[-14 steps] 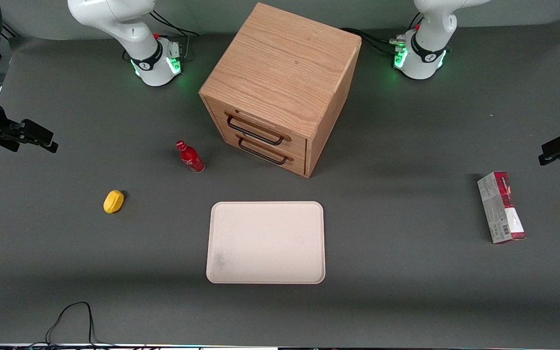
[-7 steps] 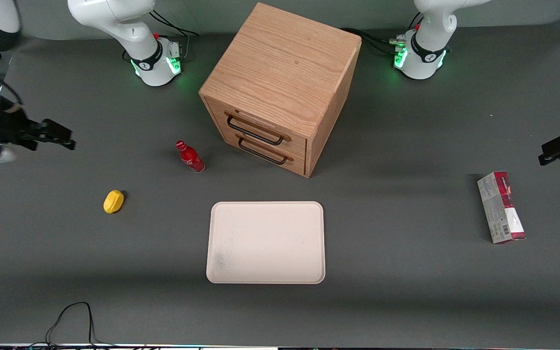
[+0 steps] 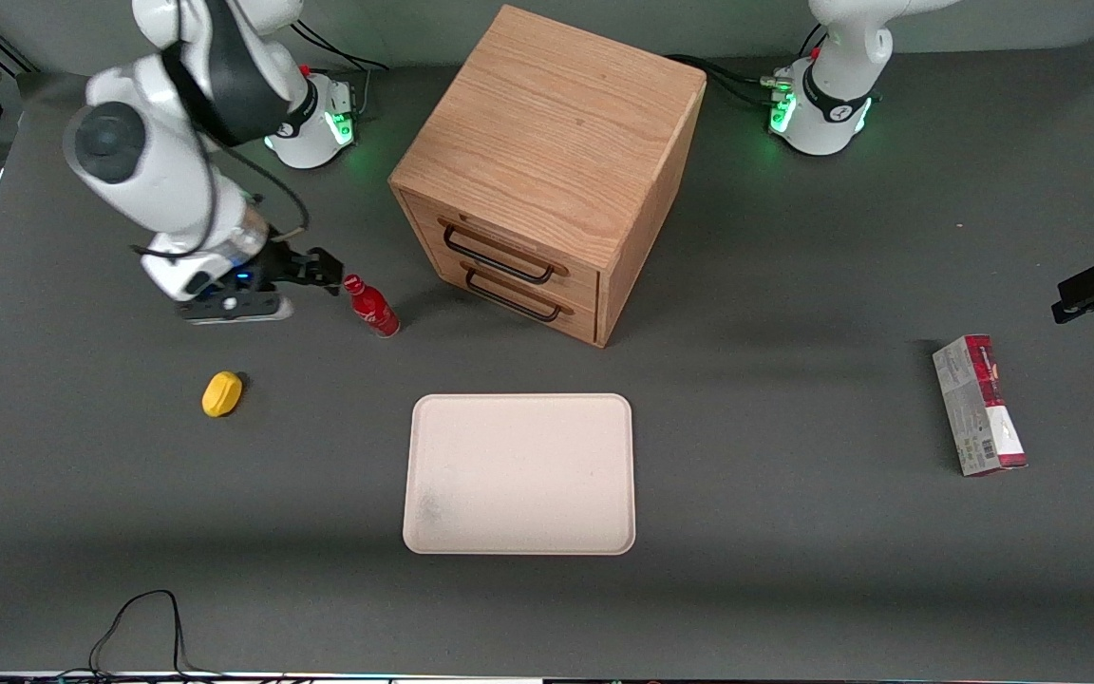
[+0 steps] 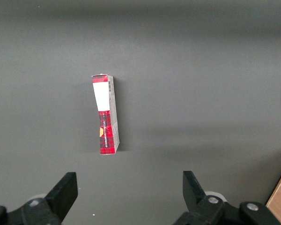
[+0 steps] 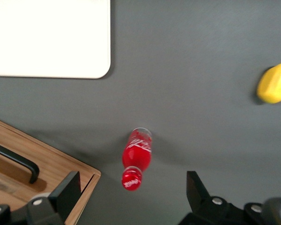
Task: Place coke bottle on tray
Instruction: 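Close the right gripper around the bottle's cap end and lift it, then carry the held bottle with the right gripper over the white tray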
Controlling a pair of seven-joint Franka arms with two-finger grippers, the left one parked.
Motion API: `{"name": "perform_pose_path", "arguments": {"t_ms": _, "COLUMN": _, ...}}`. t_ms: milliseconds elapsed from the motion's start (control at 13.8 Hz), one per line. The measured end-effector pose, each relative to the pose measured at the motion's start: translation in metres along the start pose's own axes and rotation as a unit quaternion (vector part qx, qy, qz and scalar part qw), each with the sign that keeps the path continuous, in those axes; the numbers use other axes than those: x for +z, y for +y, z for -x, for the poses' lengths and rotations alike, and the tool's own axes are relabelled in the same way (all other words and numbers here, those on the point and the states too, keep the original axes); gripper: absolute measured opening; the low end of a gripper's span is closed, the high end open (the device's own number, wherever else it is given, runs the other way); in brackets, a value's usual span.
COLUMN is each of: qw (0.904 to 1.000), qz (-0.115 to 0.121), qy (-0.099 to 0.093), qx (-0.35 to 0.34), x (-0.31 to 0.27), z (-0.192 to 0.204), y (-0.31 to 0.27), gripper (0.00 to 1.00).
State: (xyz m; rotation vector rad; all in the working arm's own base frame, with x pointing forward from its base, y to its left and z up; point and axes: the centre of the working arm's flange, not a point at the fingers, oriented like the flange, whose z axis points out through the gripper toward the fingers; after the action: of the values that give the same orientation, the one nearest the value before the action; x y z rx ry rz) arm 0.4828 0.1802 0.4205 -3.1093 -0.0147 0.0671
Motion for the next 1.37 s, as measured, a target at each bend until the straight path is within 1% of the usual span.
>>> {"name": "perform_pose_path", "arguments": {"t_ms": 217, "qw": 0.9999, "qz": 0.000, "qy": 0.010, "qx": -0.001, "x": 0.055, "z": 0.022, "y": 0.006, "gripper": 1.00}}
{"name": "perform_pose_path", "arguments": {"t_ms": 361, "qw": 1.0000, "qz": 0.002, "qy": 0.010, "qx": 0.000, "x": 0.079, "z": 0.034, "y": 0.012, "gripper": 1.00}}
{"name": "perform_pose_path", "arguments": {"t_ms": 578, "qw": 1.0000, "qz": 0.003, "qy": 0.008, "qx": 0.000, "x": 0.092, "z": 0.043, "y": 0.015, "gripper": 1.00}}
{"name": "perform_pose_path", "arguments": {"t_ms": 795, "qw": 0.9999, "qz": 0.003, "qy": 0.014, "qx": 0.005, "x": 0.094, "z": 0.049, "y": 0.001, "gripper": 0.99}}
{"name": "perform_pose_path", "arguments": {"t_ms": 940, "qw": 0.9999, "qz": 0.005, "qy": 0.014, "qx": 0.003, "x": 0.098, "z": 0.055, "y": -0.010, "gripper": 0.95}}
{"name": "perform_pose_path", "arguments": {"t_ms": 1012, "qw": 0.9999, "qz": 0.005, "qy": 0.013, "qx": 0.003, "x": 0.099, "z": 0.056, "y": -0.010, "gripper": 0.89}}
{"name": "perform_pose_path", "arguments": {"t_ms": 1084, "qw": 0.9999, "qz": 0.005, "qy": 0.013, "qx": 0.004, "x": 0.099, "z": 0.056, "y": -0.010, "gripper": 0.89}}
{"name": "perform_pose_path", "arguments": {"t_ms": 1157, "qw": 0.9999, "qz": 0.005, "qy": 0.013, "qx": 0.004, "x": 0.099, "z": 0.056, "y": -0.010, "gripper": 0.84}}
{"name": "perform_pose_path", "arguments": {"t_ms": 1229, "qw": 0.9999, "qz": 0.005, "qy": 0.013, "qx": 0.004, "x": 0.099, "z": 0.056, "y": -0.010, "gripper": 0.69}}
{"name": "perform_pose_path", "arguments": {"t_ms": 1301, "qw": 0.9999, "qz": 0.005, "qy": 0.013, "qx": 0.004, "x": 0.099, "z": 0.056, "y": -0.010, "gripper": 0.61}}
{"name": "perform_pose_path", "arguments": {"t_ms": 1373, "qw": 0.9999, "qz": 0.005, "qy": 0.013, "qx": 0.005, "x": 0.099, "z": 0.056, "y": -0.009, "gripper": 0.45}}
